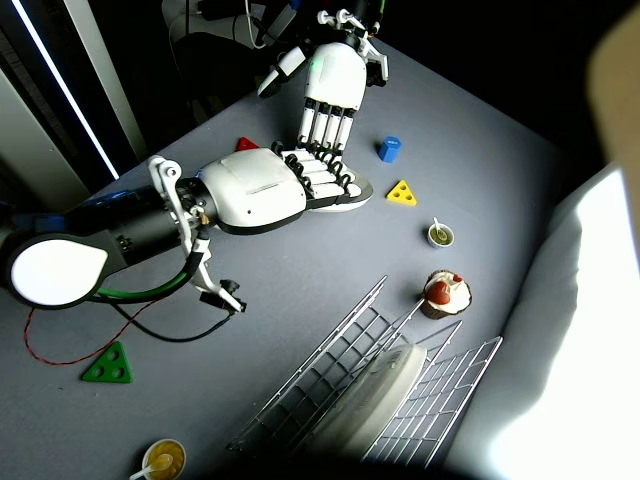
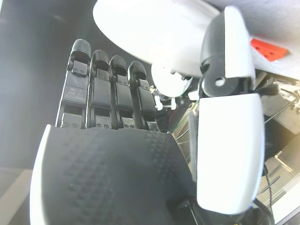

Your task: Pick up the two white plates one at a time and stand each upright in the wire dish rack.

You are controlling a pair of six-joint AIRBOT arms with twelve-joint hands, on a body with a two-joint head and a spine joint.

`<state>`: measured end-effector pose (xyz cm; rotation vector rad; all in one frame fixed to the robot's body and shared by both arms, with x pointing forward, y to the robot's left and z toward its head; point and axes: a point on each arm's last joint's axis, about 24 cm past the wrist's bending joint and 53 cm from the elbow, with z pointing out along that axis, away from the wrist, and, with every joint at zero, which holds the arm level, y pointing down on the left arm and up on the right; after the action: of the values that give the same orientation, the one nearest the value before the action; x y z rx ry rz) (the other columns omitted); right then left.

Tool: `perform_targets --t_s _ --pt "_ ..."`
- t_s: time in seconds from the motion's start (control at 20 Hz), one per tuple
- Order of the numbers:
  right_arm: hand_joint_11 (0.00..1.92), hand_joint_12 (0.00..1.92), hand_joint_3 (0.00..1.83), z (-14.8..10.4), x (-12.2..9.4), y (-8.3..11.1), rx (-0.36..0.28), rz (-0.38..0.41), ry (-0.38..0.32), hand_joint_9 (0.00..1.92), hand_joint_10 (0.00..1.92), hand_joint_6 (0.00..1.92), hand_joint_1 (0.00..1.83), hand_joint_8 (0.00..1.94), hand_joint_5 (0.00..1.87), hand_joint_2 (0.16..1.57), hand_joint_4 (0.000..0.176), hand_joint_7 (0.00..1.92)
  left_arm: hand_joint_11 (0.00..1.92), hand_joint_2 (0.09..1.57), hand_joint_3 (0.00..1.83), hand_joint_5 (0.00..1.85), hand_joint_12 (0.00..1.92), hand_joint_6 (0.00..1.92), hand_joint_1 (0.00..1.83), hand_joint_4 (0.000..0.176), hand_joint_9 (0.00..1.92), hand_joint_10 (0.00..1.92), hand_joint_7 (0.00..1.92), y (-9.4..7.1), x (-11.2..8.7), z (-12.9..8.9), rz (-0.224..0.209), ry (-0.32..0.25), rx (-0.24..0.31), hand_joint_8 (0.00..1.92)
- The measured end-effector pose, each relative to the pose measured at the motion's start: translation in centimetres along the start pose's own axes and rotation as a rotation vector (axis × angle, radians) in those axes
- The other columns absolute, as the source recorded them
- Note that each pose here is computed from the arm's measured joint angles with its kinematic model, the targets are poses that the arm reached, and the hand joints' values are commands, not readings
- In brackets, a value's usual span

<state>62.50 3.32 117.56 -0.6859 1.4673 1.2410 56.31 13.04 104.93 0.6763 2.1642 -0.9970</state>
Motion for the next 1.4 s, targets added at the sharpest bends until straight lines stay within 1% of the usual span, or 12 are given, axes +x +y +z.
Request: perform_targets --t_s 0.3,0.45,0.55,0.65,0.7,0.75,0.8,0.9,1.0,1.2,1.3,1.4 --pt "0.3 0.04 0.0 1.1 0.6 0.3 -0.005 -0.029 -0.015 0.26 0.01 0.01 1.23 0.02 0.27 0.95 0.0 0.24 0.19 0.97 0.0 0.2 0.01 0.01 0.0 0.0 0.2 0.0 0.22 0.1 0.0 0.0 0.001 0.0 -0.001 0.0" --pt "0.47 0.13 0.0 1.2 2.3 -0.8 0.027 0.009 -0.002 0.42 0.01 0.01 1.28 0.01 0.44 0.99 0.0 0.41 0.18 0.97 0.0 0.18 0.0 0.0 0.0 0.0 0.19 0.0 0.21 0.0 0.0 0.0 0.001 0.0 0.001 0.0" --pt "0.65 0.2 0.0 1.4 2.2 -1.2 0.039 0.037 -0.017 0.63 0.01 0.01 1.31 0.01 0.61 1.05 0.0 0.6 0.16 0.97 0.0 0.17 0.0 0.0 0.0 0.0 0.17 0.0 0.19 0.1 -0.1 0.0 -0.001 -0.002 0.0 0.0" --pt "0.92 0.27 0.0 1.7 2.3 -0.8 0.031 0.039 -0.025 0.91 0.02 0.02 1.33 0.01 0.85 1.12 0.0 0.87 0.16 0.97 0.0 0.16 0.0 0.0 0.0 0.0 0.16 0.0 0.18 0.1 -0.1 0.0 -0.003 -0.003 0.001 0.0" --pt "1.05 1.0 0.01 1.8 2.3 -0.4 0.025 0.021 -0.027 1.13 0.46 0.69 1.47 0.02 1.01 1.03 0.0 1.26 0.17 0.97 0.0 0.17 0.01 0.0 0.0 0.0 0.17 0.0 0.19 0.1 -0.1 0.0 -0.002 -0.003 -0.001 0.0" --pt "1.11 0.71 0.0 1.9 2.4 -0.1 0.02 0.012 -0.029 1.17 0.68 0.83 1.41 0.05 1.05 1.03 0.0 1.35 0.18 0.97 0.0 0.18 0.01 0.01 0.0 0.0 0.18 0.01 0.21 0.2 -0.1 0.0 -0.003 -0.003 -0.002 0.01" --pt "1.25 0.5 0.0 2.0 2.0 0.4 0.007 0.013 -0.048 1.2 0.72 0.89 1.4 0.08 1.04 1.02 0.0 1.36 0.18 0.97 0.0 0.18 0.01 0.01 0.0 0.0 0.19 0.01 0.21 0.3 -0.2 0.0 -0.006 -0.005 -0.005 0.01" --pt "1.35 0.29 0.01 2.2 1.7 1.3 -0.018 0.018 -0.065 1.19 0.77 0.92 1.4 0.19 1.03 1.03 0.0 1.31 0.17 0.97 0.0 0.18 0.01 0.0 0.0 0.0 0.18 0.01 0.2 0.5 -0.2 -0.1 -0.003 -0.006 -0.01 0.01" --pt "1.36 0.19 0.0 2.2 1.7 1.4 -0.019 0.023 -0.067 1.16 0.82 0.97 1.39 0.35 0.99 1.04 0.0 1.24 0.18 0.97 0.0 0.18 0.01 0.0 0.0 0.0 0.19 0.01 0.21 0.5 -0.4 -0.2 -0.011 -0.011 -0.011 0.01" --pt "1.34 0.14 0.0 2.3 1.8 2.0 -0.022 0.037 -0.065 1.13 0.86 1.0 1.39 0.47 0.97 1.05 0.0 1.18 0.19 0.96 0.0 0.17 0.01 0.01 0.0 0.0 0.19 0.01 0.2 0.5 -1.2 -0.4 -0.048 -0.043 -0.01 0.01" --pt "1.34 0.12 0.0 2.4 1.6 2.8 -0.024 0.037 -0.051 1.13 0.86 1.0 1.39 0.51 0.97 1.05 0.0 1.17 0.21 0.96 0.0 0.19 0.02 0.01 0.0 0.0 0.21 0.01 0.22 0.6 -2.4 -0.8 -0.067 -0.08 -0.012 0.01" --pt "1.34 0.11 0.0 2.4 0.2 3.6 -0.035 0.022 -0.053 1.12 0.88 1.02 1.39 0.49 0.96 1.05 0.0 1.18 0.19 0.96 0.0 0.18 0.02 0.01 0.0 0.0 0.2 0.01 0.21 0.6 -3.9 -1.1 -0.08 -0.12 -0.012 0.01"
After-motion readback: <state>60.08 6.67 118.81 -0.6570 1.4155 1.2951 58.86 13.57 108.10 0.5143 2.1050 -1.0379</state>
